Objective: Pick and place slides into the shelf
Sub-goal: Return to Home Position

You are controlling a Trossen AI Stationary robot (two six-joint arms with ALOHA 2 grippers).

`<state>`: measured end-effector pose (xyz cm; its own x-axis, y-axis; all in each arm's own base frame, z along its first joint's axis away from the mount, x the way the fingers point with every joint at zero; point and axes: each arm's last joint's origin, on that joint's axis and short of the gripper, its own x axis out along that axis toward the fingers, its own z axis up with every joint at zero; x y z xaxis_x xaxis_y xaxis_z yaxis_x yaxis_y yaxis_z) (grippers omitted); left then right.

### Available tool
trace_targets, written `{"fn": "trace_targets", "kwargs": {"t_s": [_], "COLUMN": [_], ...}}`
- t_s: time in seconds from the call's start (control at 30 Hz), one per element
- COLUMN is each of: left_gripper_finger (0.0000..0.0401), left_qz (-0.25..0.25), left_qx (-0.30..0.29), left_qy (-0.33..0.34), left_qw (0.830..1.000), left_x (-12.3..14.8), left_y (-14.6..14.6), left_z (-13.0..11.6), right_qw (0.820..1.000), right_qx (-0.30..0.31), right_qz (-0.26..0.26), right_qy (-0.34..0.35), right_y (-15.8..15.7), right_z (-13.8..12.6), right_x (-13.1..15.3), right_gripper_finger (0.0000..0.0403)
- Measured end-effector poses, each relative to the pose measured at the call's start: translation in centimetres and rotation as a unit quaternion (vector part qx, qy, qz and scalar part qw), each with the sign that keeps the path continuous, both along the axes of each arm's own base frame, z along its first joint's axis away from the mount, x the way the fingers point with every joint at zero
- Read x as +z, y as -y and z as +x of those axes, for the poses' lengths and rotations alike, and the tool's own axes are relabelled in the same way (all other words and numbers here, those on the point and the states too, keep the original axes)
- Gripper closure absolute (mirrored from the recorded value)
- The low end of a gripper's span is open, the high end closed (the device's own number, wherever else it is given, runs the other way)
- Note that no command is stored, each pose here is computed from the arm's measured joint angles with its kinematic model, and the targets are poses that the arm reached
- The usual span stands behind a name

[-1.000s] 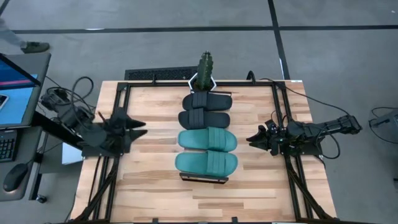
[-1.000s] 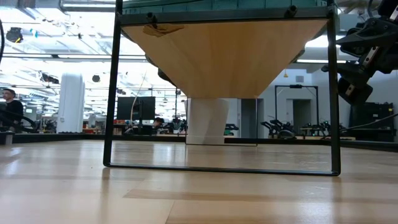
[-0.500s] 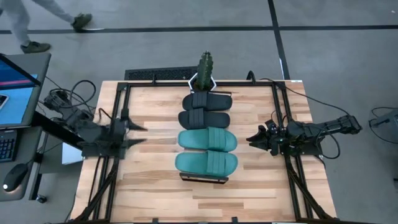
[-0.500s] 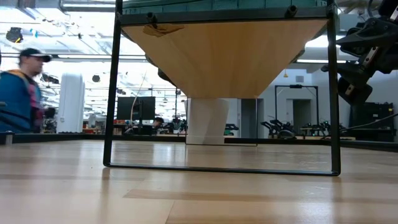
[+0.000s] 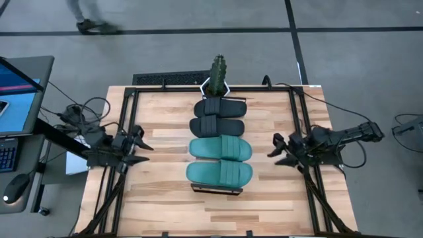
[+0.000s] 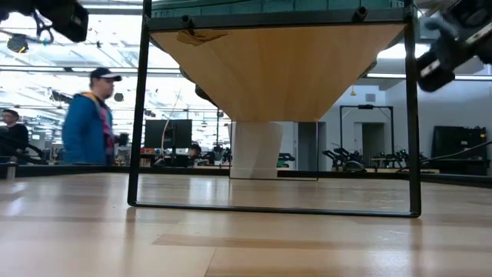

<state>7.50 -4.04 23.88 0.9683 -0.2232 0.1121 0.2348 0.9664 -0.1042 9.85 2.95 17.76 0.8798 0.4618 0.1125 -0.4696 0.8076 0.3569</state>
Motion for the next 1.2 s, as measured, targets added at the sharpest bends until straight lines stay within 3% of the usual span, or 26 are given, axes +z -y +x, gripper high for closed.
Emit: {"fn": "trace_targets", "kwargs": {"t_s": [0.13, 0.37, 0.67, 1.2], "left_gripper_finger": [0.0230, 0.0230, 0.0230, 0.0230], "left_qz": [-0.009, -0.011, 0.000, 0.017], "left_qx": [0.000, -0.016, -0.020, -0.011], "left_qy": [0.018, 0.016, 0.001, -0.010], "left_qw": [1.000, 1.000, 1.000, 1.000], "left_x": [-2.3, -5.7, -6.1, -6.4], "left_y": [0.1, 0.6, 0.7, 0.7], "left_z": [0.1, 0.7, 0.8, 0.8], "right_qw": [0.997, 0.988, 0.978, 0.981], "right_qx": [0.049, 0.098, 0.129, 0.123], "right_qz": [-0.063, -0.116, -0.160, -0.151], "right_qy": [0.017, 0.014, 0.030, 0.021], "right_y": [-0.3, -0.5, -0.6, -0.5], "right_z": [-0.1, -0.3, -0.4, -0.3], "right_x": [-0.3, -1.0, -1.4, -1.4], "right_gripper_finger": [0.0225, 0.0225, 0.0225, 0.0225]}}
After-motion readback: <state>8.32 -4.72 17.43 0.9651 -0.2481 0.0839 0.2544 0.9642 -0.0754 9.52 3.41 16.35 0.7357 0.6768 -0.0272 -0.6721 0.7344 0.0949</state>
